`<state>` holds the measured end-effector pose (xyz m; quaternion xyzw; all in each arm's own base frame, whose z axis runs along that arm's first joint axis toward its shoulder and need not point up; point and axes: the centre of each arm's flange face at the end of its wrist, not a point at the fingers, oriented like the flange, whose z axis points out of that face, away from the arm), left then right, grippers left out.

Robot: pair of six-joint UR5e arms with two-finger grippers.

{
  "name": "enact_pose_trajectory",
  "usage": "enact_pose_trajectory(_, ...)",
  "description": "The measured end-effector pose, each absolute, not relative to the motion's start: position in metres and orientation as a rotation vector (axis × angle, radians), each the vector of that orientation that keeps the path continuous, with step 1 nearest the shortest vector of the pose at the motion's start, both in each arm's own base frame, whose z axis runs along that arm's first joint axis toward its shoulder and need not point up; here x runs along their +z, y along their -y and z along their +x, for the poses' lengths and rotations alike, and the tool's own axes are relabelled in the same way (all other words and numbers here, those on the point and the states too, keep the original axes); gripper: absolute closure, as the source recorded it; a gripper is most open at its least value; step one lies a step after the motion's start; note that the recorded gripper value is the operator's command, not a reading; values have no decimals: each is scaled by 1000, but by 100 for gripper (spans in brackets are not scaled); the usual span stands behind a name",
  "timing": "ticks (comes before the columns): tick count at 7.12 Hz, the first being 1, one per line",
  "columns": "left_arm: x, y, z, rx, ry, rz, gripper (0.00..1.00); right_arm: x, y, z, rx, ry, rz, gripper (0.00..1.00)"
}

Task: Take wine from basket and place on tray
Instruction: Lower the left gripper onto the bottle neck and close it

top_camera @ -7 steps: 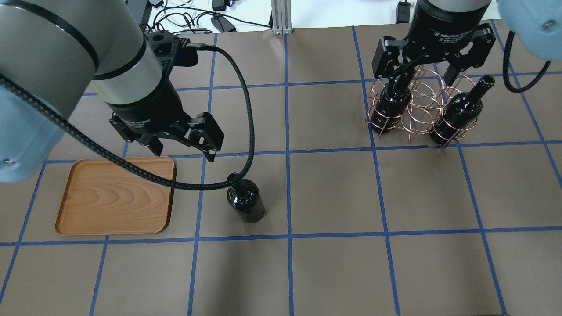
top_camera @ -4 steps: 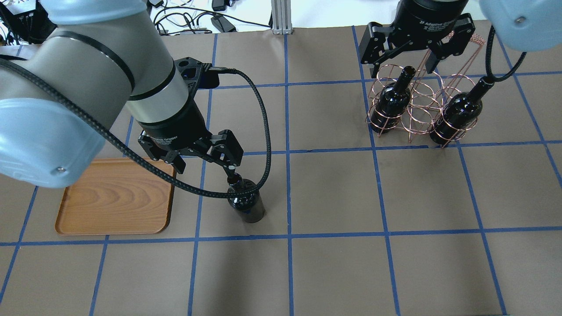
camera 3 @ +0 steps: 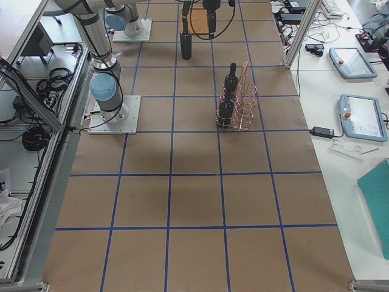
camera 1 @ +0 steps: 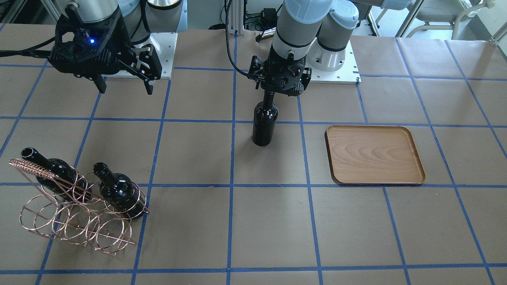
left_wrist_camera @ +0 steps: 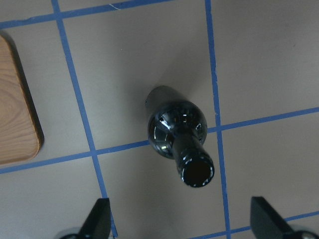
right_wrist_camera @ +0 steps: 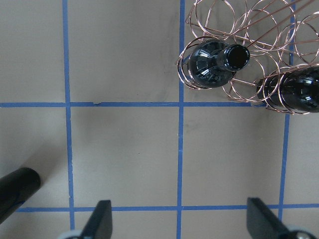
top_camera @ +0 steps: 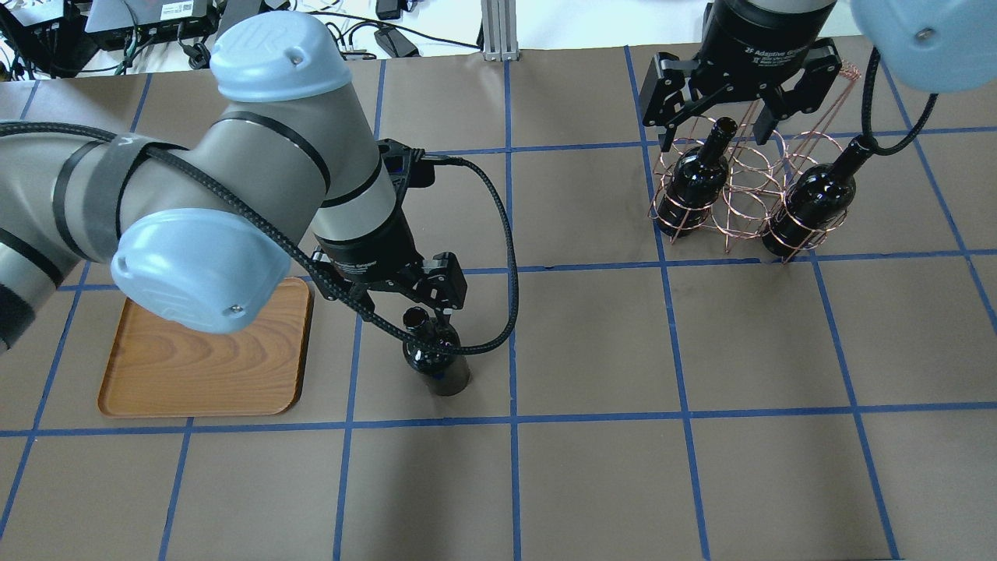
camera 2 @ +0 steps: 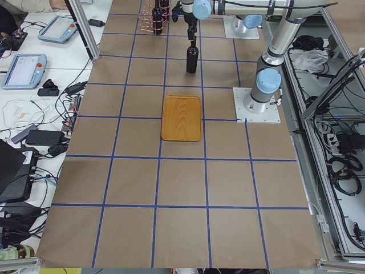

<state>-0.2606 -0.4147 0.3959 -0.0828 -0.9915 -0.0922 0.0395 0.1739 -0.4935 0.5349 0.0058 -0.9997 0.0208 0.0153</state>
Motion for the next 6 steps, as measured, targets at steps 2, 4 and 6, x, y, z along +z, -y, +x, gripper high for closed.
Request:
enact_pose_trajectory(2,380,420,-266,-314,3042,-276,21,535,494,167,55,3114,-2,4)
enact_pose_trajectory(4,373,422,-268,-335,3043,-287,26,535,494,166,51,3113,-4,4)
enact_pose_trajectory(6,370,423,-268,-346,3043,-292,26,535,494,165,48,3109,-10,4)
